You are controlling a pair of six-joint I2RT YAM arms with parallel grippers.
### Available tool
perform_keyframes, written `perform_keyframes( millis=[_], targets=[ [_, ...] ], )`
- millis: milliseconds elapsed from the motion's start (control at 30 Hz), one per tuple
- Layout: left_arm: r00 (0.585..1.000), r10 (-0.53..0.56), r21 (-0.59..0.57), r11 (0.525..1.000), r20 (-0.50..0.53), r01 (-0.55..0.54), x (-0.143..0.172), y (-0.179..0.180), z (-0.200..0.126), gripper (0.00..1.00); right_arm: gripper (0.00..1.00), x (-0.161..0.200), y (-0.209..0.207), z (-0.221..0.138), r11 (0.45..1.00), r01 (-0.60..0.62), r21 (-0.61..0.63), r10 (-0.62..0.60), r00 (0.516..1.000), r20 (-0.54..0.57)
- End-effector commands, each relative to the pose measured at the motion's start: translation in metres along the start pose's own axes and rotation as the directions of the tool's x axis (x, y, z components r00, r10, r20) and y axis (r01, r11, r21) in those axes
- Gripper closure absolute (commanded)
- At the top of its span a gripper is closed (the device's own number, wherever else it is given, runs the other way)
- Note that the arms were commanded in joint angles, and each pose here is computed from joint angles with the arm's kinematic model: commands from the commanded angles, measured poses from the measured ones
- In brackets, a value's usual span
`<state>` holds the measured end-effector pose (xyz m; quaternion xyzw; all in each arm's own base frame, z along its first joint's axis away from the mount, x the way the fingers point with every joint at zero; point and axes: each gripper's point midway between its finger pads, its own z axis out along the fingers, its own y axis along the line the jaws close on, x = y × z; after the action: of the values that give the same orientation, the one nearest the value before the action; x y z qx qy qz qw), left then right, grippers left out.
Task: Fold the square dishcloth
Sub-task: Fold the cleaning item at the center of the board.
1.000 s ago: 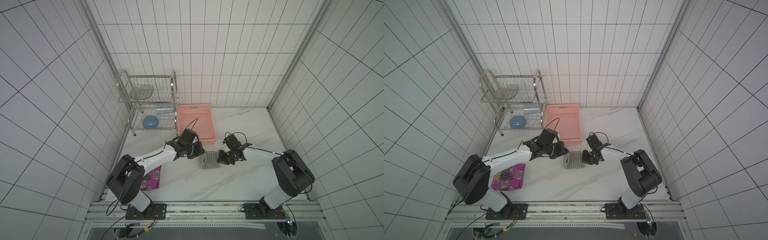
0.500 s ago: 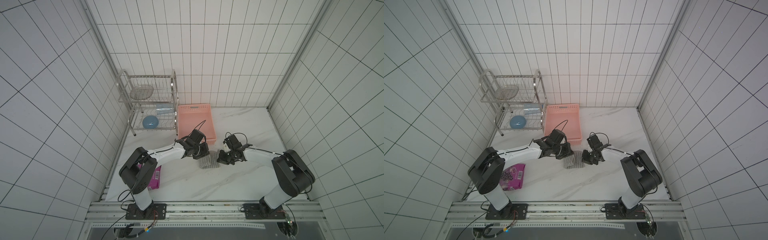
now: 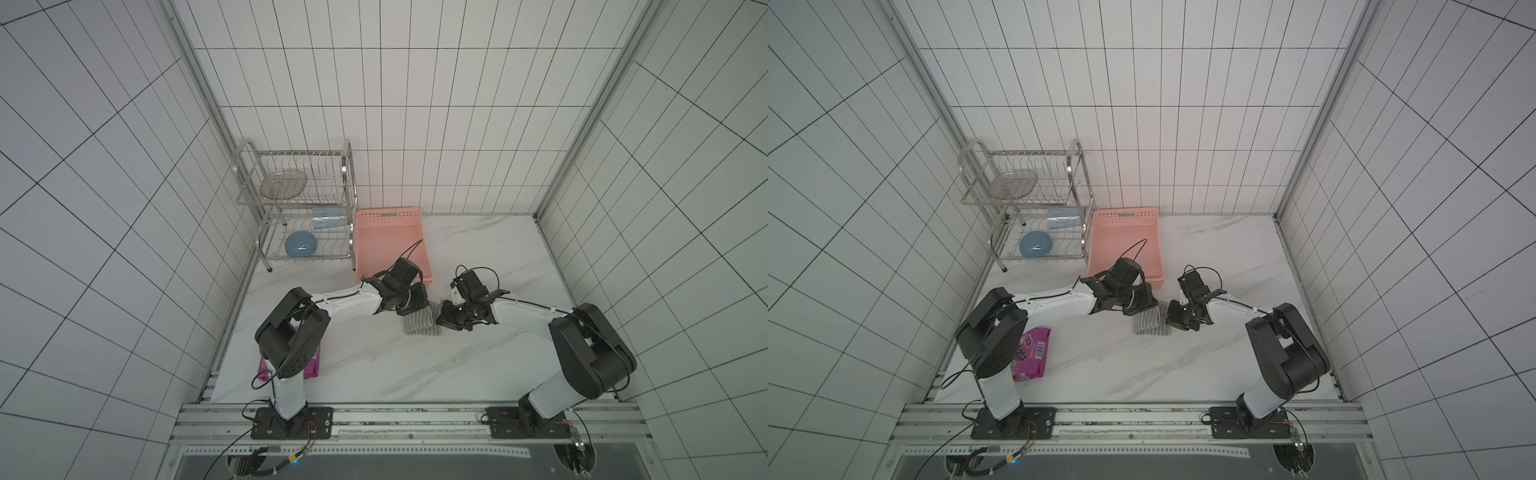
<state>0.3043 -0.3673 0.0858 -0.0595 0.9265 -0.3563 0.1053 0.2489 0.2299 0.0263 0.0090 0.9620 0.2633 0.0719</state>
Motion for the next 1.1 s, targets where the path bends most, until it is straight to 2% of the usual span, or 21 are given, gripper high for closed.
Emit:
perform_keyframes(
  millis=[0,133,867,1067],
  targets=[
    [0.999,0.028,0.013,1.0,0.028,-0.028,-0.008,-0.009,0.003,1.0,0.85,0.0,-0.012,-0.006,0.999,-0.024,0.031,0.023,1.0,0.015],
    [0.999,0.04,0.017,0.999,0.018,-0.04,-0.006,-0.013,0.007,1.0,0.88,-0.005,-0.017,-0.01,0.999,-0.045,0.028,0.044,0.999,0.031],
    [0.996,0.09,0.072,0.993,-0.008,-0.089,0.001,-0.035,0.044,1.0,0.89,-0.009,-0.021,-0.008,0.998,-0.057,0.013,0.057,0.998,0.021],
    [0.995,0.092,0.068,0.994,-0.025,-0.09,0.004,-0.029,0.053,0.82,0.88,-0.01,-0.021,-0.011,0.998,-0.053,0.022,0.052,0.998,0.032]
  ],
)
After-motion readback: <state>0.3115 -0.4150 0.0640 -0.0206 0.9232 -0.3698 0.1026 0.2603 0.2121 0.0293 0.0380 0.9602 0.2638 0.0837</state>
